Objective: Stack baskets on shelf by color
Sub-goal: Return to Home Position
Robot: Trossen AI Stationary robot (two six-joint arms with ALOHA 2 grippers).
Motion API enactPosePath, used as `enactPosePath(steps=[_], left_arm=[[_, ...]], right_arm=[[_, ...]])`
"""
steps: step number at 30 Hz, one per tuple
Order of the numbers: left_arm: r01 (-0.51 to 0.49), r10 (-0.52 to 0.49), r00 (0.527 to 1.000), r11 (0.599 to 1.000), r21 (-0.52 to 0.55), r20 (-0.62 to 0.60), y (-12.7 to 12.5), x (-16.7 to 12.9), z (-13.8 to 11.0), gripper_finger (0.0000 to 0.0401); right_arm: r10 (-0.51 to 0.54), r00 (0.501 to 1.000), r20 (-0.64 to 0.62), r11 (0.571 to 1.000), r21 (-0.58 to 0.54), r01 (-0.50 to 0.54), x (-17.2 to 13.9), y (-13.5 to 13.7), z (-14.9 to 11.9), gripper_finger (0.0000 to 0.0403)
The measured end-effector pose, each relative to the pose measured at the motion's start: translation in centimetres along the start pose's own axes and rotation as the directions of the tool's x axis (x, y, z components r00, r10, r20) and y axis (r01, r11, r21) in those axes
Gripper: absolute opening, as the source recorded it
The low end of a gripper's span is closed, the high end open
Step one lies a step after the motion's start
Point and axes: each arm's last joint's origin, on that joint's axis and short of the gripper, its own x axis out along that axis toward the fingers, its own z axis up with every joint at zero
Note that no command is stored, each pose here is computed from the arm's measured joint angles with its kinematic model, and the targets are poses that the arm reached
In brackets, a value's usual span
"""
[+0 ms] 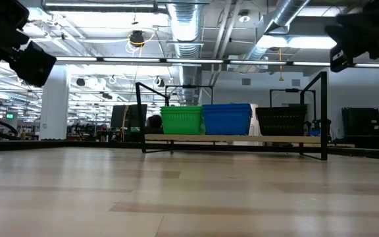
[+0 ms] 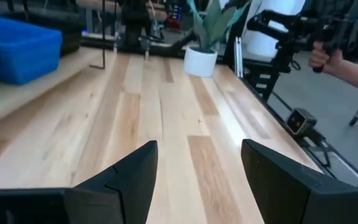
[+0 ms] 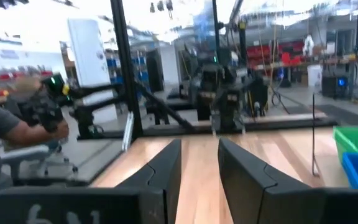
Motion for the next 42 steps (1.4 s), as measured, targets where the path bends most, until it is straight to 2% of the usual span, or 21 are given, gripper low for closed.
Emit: enactPosePath(steps=[5, 12, 17, 42], left_arm=[[-0.030, 0.029, 0.999, 0.998, 0.048, 0.021, 0.1, 0.1, 0.0, 0.0221], [-0.112, 0.110, 0.993, 0.992, 0.062, 0.035, 0.3, 0.1, 0.0, 0.0221], [-0.111, 0.110, 0.993, 0.994, 0.025, 0.034, 0.3, 0.1, 0.0, 0.0221], [-0.114, 0.112, 0.993, 0.992, 0.055, 0.031, 0.4, 0.1, 0.0, 0.0221]], right_arm=[[-0.011, 0.997, -0.073, 1.000, -0.002, 0.010, 0.0, -0.1, -0.7, 0.0128], [-0.022, 0.984, -0.179, 1.000, -0.007, 0.021, -0.1, -0.2, -1.8, 0.0128], [-0.021, 0.983, -0.184, 1.000, -0.007, 0.020, -0.2, -0.2, -1.8, 0.0129], [-0.020, 0.982, -0.189, 1.000, -0.007, 0.020, -0.2, -0.2, -1.9, 0.0129]])
